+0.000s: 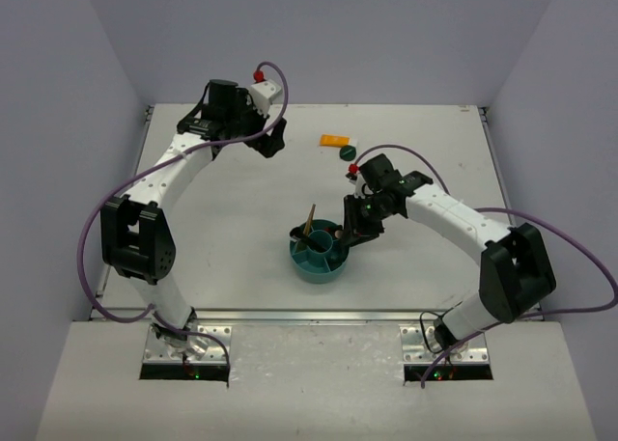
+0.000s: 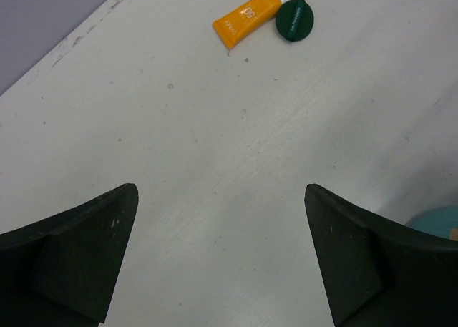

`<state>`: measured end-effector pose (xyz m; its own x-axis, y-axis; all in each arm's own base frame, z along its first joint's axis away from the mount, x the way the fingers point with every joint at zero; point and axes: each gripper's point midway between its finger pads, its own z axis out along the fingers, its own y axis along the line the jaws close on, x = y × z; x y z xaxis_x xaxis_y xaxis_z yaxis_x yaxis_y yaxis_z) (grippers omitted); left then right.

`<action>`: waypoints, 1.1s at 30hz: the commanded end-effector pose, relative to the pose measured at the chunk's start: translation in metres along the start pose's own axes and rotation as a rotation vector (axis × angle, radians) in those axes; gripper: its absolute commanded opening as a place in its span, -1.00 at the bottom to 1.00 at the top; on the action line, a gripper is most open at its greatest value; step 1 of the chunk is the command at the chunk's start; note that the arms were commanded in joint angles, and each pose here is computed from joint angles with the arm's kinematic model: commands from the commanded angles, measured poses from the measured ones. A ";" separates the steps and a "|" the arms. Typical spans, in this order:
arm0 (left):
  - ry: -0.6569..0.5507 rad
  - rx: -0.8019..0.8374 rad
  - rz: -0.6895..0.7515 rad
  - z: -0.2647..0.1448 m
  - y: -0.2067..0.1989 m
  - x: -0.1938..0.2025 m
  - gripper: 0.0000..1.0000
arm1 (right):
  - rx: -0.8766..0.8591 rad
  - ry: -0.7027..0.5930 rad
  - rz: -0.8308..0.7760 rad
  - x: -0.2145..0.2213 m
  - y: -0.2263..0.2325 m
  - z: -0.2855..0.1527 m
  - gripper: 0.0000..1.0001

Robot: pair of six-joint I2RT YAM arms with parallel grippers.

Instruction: Organize the makeup

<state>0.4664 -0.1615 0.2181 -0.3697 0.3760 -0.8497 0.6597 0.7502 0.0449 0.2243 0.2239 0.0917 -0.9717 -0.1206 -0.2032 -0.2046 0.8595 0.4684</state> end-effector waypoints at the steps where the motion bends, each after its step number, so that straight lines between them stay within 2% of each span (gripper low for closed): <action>1: -0.060 -0.030 0.028 -0.011 0.007 -0.018 1.00 | -0.022 -0.041 -0.044 -0.016 0.013 -0.009 -0.34; 5: -0.056 -0.033 0.028 -0.010 0.007 -0.016 1.00 | -0.050 -0.061 -0.082 -0.023 0.022 -0.017 -0.32; 8: -0.055 -0.036 0.034 -0.012 0.008 -0.016 1.00 | -0.112 -0.144 -0.176 -0.045 0.045 -0.040 -0.27; 12: -0.050 -0.045 0.043 -0.014 0.011 -0.015 1.00 | -0.164 -0.335 -0.239 -0.104 0.073 -0.094 -0.12; 15: -0.058 -0.056 0.039 -0.017 0.015 -0.017 1.00 | -0.156 -0.460 -0.189 -0.153 0.063 -0.122 0.07; 21: -0.061 -0.071 0.045 -0.021 0.018 -0.016 1.00 | 0.182 -0.569 -0.056 -0.238 -0.024 -0.103 0.47; 26: -0.046 -0.085 0.049 -0.028 0.020 -0.009 1.00 | 0.320 -0.594 -0.037 -0.295 -0.067 -0.068 0.49; 27: -0.045 -0.086 0.044 -0.030 0.020 -0.007 1.00 | 0.319 -0.620 -0.034 -0.307 -0.068 -0.071 0.44; 28: -0.041 -0.089 0.039 -0.031 0.021 -0.005 1.00 | 0.329 -0.599 -0.009 -0.313 -0.083 -0.052 0.40; 33: -0.035 -0.092 0.025 -0.036 0.022 0.001 1.00 | 0.301 -0.626 0.109 -0.341 -0.115 -0.012 0.39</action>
<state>0.4595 -0.1355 0.2101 -0.3857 0.3921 -0.8352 0.6270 0.7755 0.0745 0.5369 0.1765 0.1045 -0.7982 0.0941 -0.5949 -0.0650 0.9685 0.2403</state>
